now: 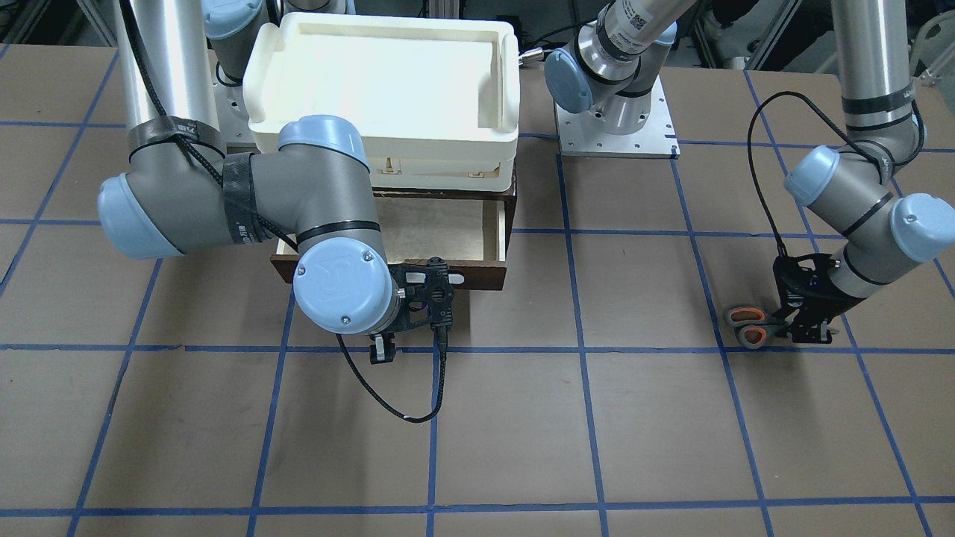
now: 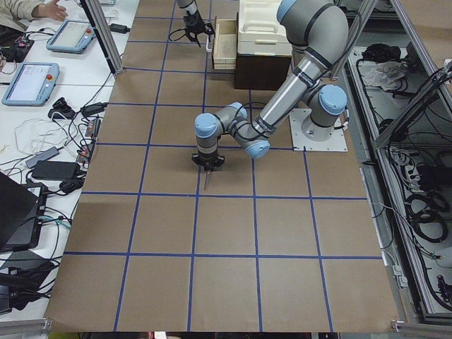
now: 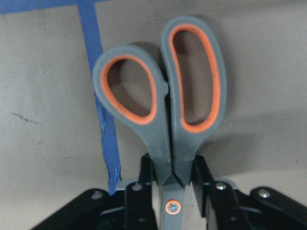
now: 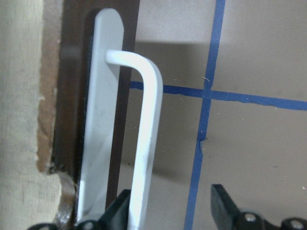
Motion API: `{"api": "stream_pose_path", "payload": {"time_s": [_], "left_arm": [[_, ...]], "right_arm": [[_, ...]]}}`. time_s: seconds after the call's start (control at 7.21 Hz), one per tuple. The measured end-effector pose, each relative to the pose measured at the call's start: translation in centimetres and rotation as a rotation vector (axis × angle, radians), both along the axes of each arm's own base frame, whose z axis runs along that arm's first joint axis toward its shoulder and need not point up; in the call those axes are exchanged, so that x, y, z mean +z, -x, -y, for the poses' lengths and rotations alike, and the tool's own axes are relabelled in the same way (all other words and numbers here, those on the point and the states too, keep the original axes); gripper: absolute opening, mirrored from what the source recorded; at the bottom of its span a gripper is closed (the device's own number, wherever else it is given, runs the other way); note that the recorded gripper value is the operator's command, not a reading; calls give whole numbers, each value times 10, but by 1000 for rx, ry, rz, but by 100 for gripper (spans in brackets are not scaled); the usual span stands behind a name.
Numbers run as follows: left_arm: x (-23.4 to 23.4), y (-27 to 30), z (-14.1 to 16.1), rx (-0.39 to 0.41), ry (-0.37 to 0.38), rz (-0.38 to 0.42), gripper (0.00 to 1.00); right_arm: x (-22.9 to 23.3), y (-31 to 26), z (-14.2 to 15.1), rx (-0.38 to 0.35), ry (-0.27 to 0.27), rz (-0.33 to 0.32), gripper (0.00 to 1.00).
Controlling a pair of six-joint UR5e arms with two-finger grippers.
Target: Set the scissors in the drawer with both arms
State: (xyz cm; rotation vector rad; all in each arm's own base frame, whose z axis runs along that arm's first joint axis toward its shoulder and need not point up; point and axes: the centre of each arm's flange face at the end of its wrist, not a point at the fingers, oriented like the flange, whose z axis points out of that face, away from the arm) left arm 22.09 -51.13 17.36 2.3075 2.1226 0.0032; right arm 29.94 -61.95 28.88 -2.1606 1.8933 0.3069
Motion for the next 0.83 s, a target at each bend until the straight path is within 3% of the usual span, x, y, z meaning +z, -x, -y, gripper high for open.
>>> {"api": "stream_pose_path", "payload": {"time_s": [0.42,0.83], "left_arm": [[6,2,1,-11,8,7,0],[41,2,10,-11,19,-18,0]], "right_arm": [[4,3,17,21,39,-2,58],[2,8,27,26,70,-3,55]]}}
